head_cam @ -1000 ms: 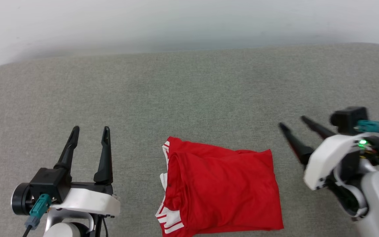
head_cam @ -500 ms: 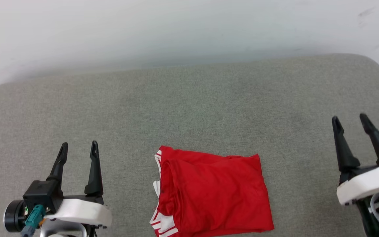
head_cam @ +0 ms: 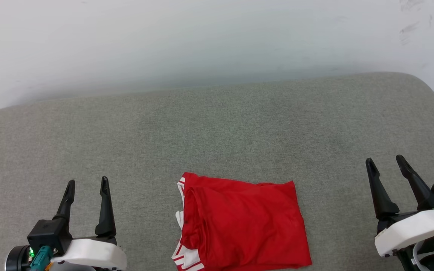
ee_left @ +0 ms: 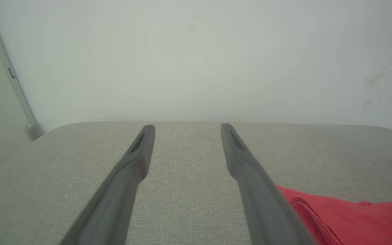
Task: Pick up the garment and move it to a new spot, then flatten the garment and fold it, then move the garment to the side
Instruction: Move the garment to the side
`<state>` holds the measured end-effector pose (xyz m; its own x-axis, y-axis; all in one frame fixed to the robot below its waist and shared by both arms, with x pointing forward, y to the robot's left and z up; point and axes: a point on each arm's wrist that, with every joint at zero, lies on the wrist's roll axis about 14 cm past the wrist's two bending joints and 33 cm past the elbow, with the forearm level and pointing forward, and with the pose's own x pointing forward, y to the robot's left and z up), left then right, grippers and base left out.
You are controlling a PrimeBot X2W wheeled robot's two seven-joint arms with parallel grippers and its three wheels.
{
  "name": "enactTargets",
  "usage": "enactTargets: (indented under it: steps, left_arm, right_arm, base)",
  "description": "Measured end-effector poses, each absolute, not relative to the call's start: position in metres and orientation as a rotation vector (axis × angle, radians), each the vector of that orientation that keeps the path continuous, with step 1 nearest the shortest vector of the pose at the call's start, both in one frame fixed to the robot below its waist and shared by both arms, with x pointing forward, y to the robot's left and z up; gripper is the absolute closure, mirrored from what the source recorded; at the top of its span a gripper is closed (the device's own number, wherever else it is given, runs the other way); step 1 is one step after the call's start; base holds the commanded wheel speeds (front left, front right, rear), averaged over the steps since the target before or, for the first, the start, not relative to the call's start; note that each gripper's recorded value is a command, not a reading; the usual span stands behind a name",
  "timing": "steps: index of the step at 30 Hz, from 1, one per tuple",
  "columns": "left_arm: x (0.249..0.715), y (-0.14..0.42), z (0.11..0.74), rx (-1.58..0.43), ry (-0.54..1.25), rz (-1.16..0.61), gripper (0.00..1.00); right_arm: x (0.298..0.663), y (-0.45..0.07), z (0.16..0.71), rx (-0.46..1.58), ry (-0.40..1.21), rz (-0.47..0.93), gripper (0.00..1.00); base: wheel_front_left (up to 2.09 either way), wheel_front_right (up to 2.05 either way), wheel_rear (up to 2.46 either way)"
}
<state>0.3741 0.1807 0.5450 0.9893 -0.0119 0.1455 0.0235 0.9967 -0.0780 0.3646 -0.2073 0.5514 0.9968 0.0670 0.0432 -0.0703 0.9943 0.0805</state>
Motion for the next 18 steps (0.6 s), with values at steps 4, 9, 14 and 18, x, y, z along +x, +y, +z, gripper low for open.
enactTargets:
  steps: [4, 9, 14, 18]
  left_arm:
    - [0.375, 0.181, 0.544, -0.082, -0.147, -0.017, 0.0]
    - [0.381, 0.179, 0.544, -0.095, -0.152, -0.021, 0.0]
    - [0.388, 0.183, 0.548, -0.106, -0.174, 0.001, 0.0]
    - [0.39, 0.19, 0.55, -0.119, -0.19, 0.03, 0.0]
  right_arm:
    - [0.366, -0.208, 0.551, 0.098, -0.035, 0.067, 0.0]
    - [0.373, -0.226, 0.535, 0.24, 0.06, 0.038, 0.0]
    - [0.382, -0.23, 0.495, 0.324, 0.306, 0.074, 0.0]
    - [0.381, -0.209, 0.451, 0.394, 0.556, 0.151, 0.0]
  base:
    - [0.0, 0.0, 0.0]
    - [0.0, 0.0, 0.0]
    - [0.0, 0.0, 0.0]
    - [0.0, 0.0, 0.0]
